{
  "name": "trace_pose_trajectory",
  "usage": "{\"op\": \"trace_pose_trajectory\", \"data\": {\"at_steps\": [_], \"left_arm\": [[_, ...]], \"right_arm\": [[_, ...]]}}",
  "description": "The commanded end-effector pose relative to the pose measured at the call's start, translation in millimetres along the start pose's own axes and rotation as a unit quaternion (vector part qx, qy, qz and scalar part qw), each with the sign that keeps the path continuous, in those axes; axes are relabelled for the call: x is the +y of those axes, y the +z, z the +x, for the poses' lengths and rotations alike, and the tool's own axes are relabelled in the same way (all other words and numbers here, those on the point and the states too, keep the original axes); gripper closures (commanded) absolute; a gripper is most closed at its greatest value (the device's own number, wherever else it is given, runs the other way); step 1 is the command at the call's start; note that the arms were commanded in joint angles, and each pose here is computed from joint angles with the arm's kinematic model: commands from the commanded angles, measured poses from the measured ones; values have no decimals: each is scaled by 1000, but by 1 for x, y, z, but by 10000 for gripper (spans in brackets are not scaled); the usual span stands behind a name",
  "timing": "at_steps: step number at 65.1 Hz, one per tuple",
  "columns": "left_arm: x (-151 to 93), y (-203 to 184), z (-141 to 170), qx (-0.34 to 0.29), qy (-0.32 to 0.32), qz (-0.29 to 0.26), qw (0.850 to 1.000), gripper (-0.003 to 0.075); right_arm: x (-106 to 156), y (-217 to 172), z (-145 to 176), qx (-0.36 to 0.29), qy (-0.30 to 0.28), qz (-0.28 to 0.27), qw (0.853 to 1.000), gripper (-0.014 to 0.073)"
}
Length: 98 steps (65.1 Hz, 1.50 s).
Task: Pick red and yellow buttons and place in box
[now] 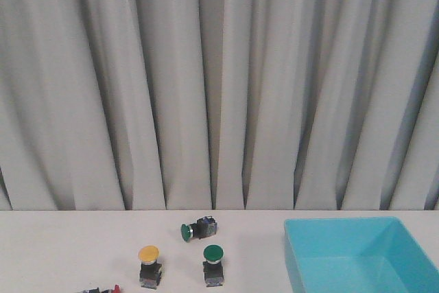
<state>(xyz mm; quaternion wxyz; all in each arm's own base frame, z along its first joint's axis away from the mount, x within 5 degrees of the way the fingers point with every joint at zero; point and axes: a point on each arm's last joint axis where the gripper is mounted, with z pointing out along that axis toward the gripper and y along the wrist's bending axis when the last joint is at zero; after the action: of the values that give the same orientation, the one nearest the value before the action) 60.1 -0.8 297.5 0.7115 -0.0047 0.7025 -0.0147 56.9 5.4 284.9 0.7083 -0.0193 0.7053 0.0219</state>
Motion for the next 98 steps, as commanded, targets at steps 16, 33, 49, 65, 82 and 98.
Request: {"op": "trace_pose_trajectory", "data": {"at_steps": [16, 33, 49, 65, 82, 98], "left_arm": [[-2, 46, -47, 98, 23, 1, 995, 727], [-1, 58, -24, 217, 23, 0, 976, 727], [-1, 58, -24, 214, 23, 1, 976, 727], [-1, 58, -25, 213, 17, -1, 977, 622], [-1, 58, -25, 212, 18, -1, 977, 244], [-2, 58, -25, 213, 37, 6, 976, 162]], "right_arm": [[-4, 57, -27, 186, -55, -9, 981, 598], [-5, 81, -7, 267, -46, -17, 962, 598], [-5, 83, -5, 272, -47, -17, 961, 598], [-6, 85, -8, 254, -53, -13, 966, 479], [-6, 86, -9, 247, -53, -12, 967, 111], [-6, 86, -9, 247, -52, -11, 968, 22]]}}
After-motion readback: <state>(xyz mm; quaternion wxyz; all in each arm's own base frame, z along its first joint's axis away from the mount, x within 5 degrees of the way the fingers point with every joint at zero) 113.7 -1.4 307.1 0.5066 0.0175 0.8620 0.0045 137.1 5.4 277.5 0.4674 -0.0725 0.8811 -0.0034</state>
